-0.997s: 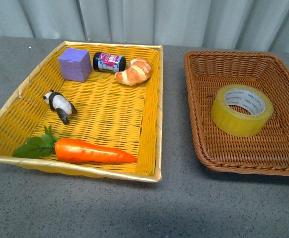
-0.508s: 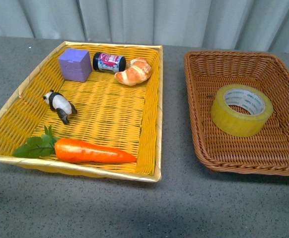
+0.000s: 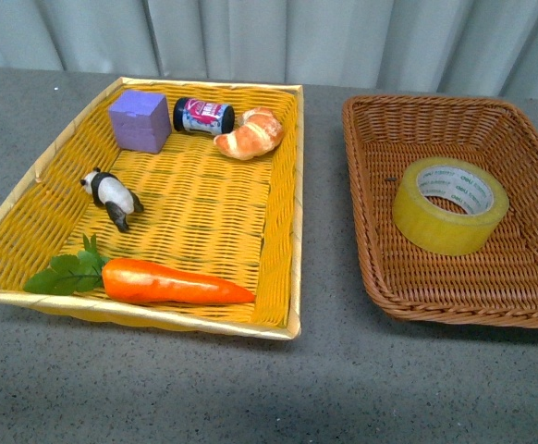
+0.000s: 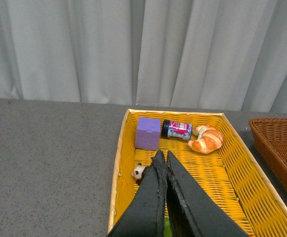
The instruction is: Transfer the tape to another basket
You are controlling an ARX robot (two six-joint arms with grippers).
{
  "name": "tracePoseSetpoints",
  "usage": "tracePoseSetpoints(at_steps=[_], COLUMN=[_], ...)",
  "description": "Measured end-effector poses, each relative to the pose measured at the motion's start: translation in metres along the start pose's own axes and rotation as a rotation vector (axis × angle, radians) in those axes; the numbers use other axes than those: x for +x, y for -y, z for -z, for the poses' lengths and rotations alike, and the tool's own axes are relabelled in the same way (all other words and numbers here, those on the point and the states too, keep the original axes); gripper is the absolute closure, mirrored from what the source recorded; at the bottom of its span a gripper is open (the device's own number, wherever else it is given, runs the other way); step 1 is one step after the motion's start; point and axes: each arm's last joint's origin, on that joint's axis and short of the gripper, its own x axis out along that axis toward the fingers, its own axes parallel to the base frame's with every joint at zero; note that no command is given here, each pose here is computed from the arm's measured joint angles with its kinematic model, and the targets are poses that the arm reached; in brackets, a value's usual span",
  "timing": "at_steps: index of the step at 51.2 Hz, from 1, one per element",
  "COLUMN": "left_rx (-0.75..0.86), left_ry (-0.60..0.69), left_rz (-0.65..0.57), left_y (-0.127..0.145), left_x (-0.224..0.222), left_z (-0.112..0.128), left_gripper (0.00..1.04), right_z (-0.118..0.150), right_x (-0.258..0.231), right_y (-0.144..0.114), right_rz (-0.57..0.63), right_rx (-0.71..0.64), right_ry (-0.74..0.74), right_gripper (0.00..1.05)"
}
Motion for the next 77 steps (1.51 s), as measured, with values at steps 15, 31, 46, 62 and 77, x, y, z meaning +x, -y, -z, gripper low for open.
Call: tracePoseSetpoints(at_steps=[15, 31, 46, 62, 77], left_rx=[0.000, 0.000, 0.000, 0.000, 0.000], left_ry=[0.003, 0.004, -0.029, -0.004, -0.004], left_rz=[0.000, 0.000, 0.000, 0.000, 0.000], left_y=[0.000, 0.000, 0.000, 0.000, 0.000], left_x=[-0.010, -0.016, -0.027, -0.030, -0.030], left_z=[-0.001, -0.001, 0.004, 0.002, 0.002], left_gripper=[1.01, 1.01, 1.01, 0.81, 0.13], right_z=[-0.001, -0.001, 0.003, 0.002, 0.002], right_x=[-0.010, -0.016, -0.024, -0.029, -0.029], right_y=[0.000, 0.000, 0.000, 0.000, 0.000], right_rz=[0.000, -0.001, -0.004, -0.003, -0.003], right_rx=[0.000, 0.000, 0.000, 0.000, 0.000], right_ry=[0.004, 0.006, -0.025, 0.000, 0.000], right_gripper=[1.04, 1.04, 1.04, 0.81, 0.16])
